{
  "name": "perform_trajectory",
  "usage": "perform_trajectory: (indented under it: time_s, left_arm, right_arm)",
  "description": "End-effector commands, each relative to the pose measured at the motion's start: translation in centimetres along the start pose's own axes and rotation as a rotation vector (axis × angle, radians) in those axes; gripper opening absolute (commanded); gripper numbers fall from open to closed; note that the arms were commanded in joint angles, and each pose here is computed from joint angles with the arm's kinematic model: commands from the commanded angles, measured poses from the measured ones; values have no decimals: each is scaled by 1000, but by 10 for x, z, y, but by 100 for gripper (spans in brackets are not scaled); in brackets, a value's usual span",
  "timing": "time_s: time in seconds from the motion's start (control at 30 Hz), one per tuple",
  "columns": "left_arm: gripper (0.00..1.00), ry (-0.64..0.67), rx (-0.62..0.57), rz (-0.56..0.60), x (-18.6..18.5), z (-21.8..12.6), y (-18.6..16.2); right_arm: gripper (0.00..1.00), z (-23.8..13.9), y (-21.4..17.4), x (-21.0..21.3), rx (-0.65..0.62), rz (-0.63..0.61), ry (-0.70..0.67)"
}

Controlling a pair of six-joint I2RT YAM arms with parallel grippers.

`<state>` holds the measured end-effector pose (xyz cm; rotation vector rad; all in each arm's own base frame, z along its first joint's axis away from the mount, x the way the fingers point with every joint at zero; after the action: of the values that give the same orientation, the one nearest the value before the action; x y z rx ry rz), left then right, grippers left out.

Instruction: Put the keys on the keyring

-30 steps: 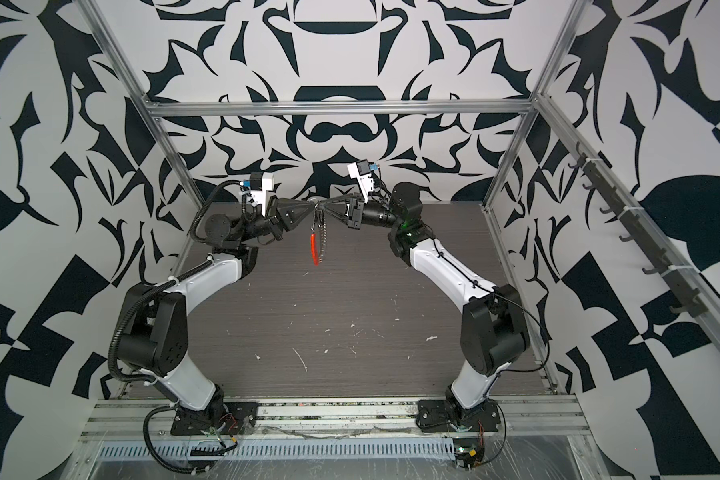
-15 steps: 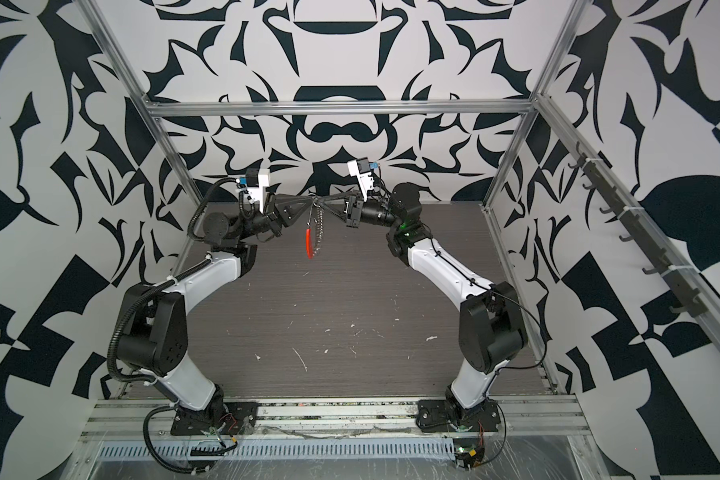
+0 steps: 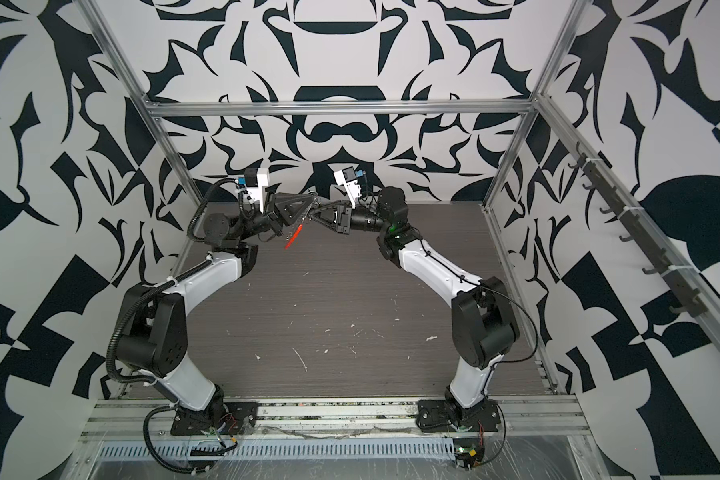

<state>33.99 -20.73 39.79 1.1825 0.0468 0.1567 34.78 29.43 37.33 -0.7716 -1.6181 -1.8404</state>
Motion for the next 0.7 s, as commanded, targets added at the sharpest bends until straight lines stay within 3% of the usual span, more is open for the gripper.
perform_trajectory:
  time_s: [0.0, 0.3, 0.67]
  left_arm:
    - [0, -42, -43, 80, -15, 4, 19]
    - [0, -29, -33, 68, -12, 0, 14]
    - [0, -38, -28, 55, -12, 1, 13]
  right_arm:
    - [24, -8, 9, 30, -27, -104, 21]
    - [35, -39, 11, 45, -60, -176, -93]
    - [35, -32, 22, 42, -69, -169, -59]
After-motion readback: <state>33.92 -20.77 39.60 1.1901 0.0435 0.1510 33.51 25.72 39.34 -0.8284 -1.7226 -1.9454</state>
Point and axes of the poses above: each gripper's point midway between its finger pads, its own z axis out along the fingers, its own x axis along the line the jaws close on, y = z × x, the point moved 6 cm from there along -z, back along the fingers, and after that the axes turned 12 degrees about z, right-handed, at the moved point
